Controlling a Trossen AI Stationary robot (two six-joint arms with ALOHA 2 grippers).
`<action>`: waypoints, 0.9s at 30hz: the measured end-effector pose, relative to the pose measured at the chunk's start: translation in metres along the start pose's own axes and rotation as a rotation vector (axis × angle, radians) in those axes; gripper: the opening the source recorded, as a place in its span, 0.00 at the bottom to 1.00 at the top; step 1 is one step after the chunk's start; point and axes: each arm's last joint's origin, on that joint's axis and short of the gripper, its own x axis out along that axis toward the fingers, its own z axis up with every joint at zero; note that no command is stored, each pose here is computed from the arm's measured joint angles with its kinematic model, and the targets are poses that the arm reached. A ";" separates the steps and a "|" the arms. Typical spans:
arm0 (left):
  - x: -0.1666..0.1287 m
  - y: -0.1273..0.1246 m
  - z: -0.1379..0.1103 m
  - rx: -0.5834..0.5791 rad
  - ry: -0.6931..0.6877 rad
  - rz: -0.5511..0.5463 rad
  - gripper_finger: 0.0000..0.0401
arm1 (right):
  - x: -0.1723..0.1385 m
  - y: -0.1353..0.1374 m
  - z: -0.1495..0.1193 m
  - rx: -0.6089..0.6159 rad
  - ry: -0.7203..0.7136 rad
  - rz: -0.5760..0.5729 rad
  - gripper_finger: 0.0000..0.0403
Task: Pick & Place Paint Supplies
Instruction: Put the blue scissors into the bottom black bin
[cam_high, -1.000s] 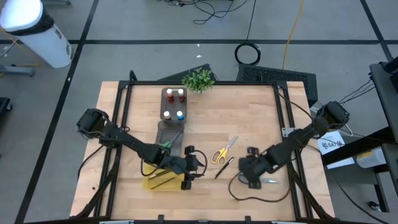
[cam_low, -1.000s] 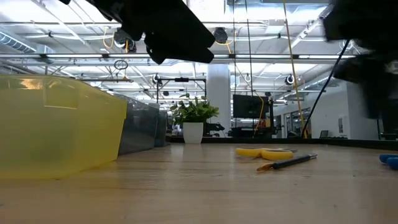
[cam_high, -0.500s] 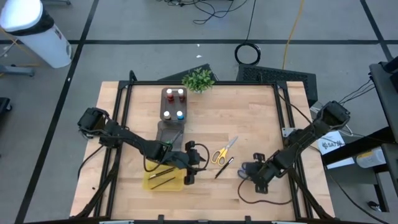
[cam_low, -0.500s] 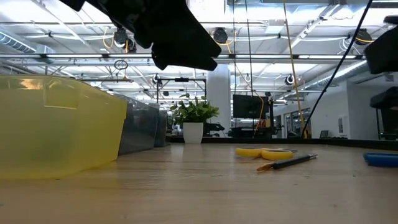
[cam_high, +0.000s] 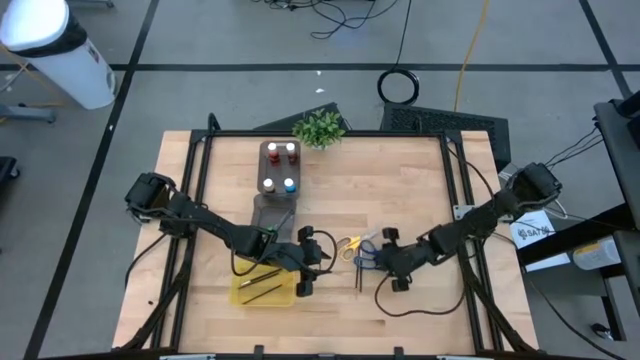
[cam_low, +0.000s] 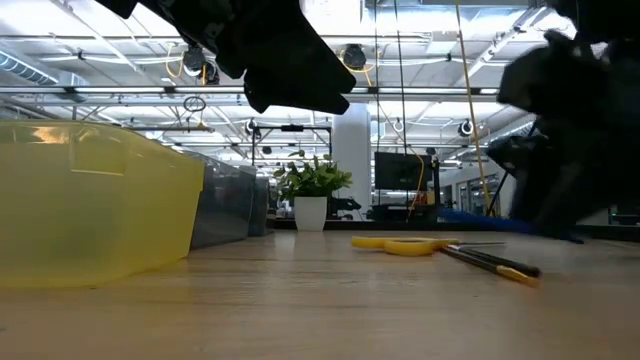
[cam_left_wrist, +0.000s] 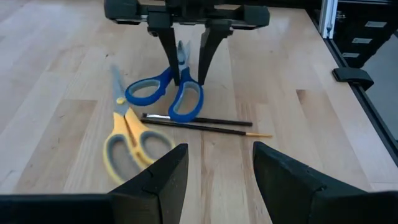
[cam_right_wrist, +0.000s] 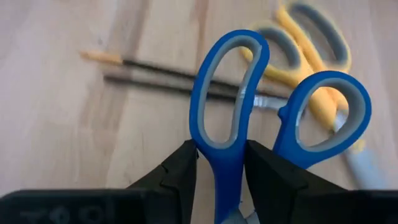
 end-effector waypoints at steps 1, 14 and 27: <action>0.000 0.000 0.000 0.000 0.001 0.000 0.48 | 0.000 -0.002 0.003 -0.017 -0.021 0.000 0.29; 0.000 0.000 -0.001 0.001 0.006 0.001 0.48 | 0.001 -0.003 0.011 -0.045 -0.099 0.009 0.13; 0.000 0.000 -0.001 0.002 0.005 0.001 0.48 | -0.001 0.000 0.023 -0.042 -0.217 0.039 0.01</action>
